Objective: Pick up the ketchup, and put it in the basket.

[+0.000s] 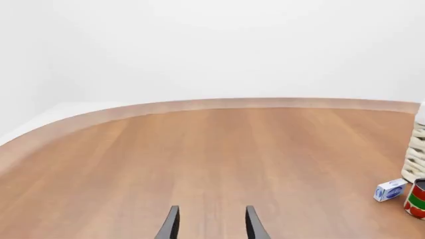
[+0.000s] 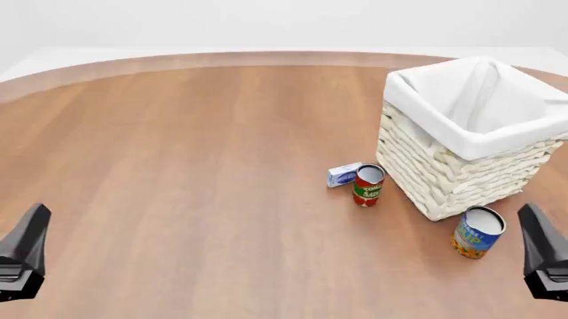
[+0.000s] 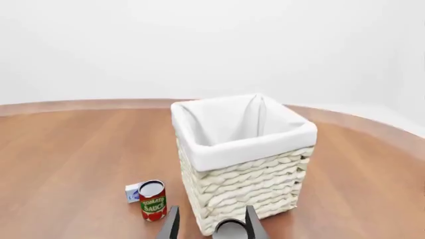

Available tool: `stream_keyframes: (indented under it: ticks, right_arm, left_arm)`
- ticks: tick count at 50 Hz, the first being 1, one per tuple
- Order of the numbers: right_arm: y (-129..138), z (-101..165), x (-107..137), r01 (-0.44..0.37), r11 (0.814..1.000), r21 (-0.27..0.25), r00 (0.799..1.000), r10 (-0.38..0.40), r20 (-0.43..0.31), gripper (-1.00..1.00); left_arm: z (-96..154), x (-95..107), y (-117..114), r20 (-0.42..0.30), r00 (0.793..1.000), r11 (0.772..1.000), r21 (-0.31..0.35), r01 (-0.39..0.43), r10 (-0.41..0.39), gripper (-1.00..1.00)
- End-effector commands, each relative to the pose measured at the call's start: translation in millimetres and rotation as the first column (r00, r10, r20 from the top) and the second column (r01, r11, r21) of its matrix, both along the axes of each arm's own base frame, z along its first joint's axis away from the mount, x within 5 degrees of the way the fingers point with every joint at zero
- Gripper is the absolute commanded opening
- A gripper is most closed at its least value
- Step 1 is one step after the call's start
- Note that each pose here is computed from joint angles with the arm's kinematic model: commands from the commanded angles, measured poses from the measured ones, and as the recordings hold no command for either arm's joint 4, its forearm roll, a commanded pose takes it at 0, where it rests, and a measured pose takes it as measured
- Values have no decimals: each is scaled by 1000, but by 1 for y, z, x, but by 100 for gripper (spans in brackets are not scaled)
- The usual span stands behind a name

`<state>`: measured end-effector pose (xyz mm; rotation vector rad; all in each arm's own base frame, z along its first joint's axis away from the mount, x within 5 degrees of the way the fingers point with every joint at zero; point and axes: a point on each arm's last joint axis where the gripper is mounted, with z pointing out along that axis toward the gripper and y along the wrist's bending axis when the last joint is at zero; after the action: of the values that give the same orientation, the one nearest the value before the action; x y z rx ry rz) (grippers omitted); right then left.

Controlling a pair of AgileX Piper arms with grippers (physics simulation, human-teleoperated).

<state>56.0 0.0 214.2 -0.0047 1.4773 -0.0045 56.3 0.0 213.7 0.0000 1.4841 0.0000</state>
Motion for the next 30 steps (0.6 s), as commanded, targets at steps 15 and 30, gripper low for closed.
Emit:
stream_keyframes:
  ticks: [15, 30]
  right_arm:
    - [2, 1, 0, -24, 999, -35, 1000, 25, 16, 100]
    - [5, 2, 0, -84, 994, -70, 996, 86, 22, 100]
  left_arm:
    - [1, 0, 0, -1, 1000, 1000, 0, 0, 0, 100]
    - [1, 0, 0, -1, 1000, 1000, 0, 0, 0, 100]
